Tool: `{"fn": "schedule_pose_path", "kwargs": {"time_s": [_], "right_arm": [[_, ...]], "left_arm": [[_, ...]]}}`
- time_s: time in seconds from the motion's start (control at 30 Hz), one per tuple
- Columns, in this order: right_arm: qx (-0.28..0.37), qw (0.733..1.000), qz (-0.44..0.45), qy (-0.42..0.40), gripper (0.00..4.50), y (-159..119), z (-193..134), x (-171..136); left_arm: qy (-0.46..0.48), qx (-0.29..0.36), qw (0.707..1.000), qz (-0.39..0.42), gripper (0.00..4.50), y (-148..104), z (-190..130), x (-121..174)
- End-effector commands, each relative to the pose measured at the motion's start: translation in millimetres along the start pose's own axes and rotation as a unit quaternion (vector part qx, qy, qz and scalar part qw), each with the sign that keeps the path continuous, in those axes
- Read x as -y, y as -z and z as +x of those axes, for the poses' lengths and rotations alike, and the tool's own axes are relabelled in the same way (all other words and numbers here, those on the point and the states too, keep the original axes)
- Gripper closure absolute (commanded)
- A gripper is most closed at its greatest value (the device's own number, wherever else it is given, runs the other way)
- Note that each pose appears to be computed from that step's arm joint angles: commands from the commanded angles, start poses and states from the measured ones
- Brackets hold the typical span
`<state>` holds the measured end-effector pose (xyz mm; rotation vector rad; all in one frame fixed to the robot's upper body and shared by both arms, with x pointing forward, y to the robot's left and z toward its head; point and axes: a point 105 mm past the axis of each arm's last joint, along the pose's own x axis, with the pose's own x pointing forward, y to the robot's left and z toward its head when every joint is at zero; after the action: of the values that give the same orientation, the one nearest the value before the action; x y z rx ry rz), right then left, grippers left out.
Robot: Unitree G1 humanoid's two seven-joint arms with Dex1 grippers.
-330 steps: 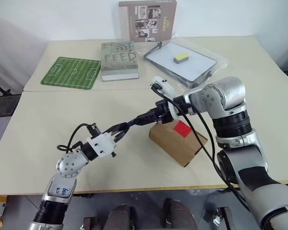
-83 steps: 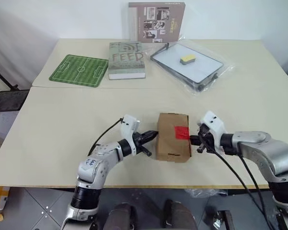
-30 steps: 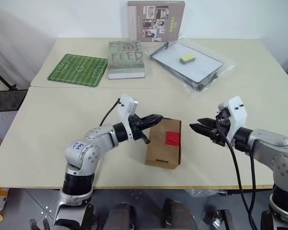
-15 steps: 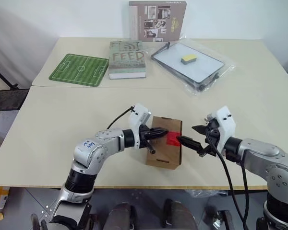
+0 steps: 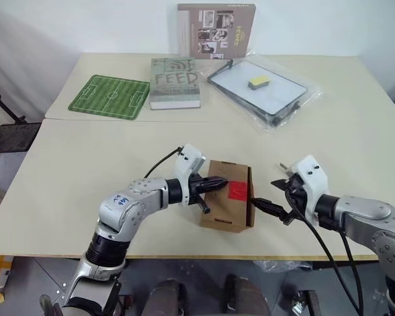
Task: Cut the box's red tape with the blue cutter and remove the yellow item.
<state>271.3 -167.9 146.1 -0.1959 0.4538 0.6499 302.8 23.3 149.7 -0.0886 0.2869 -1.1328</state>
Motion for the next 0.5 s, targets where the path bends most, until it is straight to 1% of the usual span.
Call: {"fn": "schedule_pose_path", "kwargs": {"time_s": [0.03, 0.13, 0.27, 0.4, 0.5], "right_arm": [[-0.042, 0.999, 0.004, 0.006, 0.02, 19.2, 4.3, 4.4], [-0.056, 0.998, -0.007, 0.005, 0.02, 24.4, 7.0, 6.1], [-0.082, 0.996, -0.029, 0.018, 0.02, 34.4, 10.3, 17.6], [-0.126, 0.986, -0.103, 0.019, 0.02, 42.6, 9.2, 26.6], [-0.125, 0.984, -0.127, 0.006, 0.02, 36.4, 10.0, 27.0]], "left_arm": [[-0.002, -0.013, 1.0, 0.0, 4.5, 7.5, -0.5, 0.9], [-0.003, -0.014, 1.0, -0.001, 4.5, 9.0, -1.0, 1.6], [-0.002, -0.018, 1.0, -0.002, 4.5, 11.2, -0.9, 2.6], [-0.004, -0.017, 1.0, -0.001, 4.5, 10.2, -0.5, 1.2], [-0.007, -0.017, 1.0, 0.0, 4.5, 10.0, -1.2, 0.3]]}}
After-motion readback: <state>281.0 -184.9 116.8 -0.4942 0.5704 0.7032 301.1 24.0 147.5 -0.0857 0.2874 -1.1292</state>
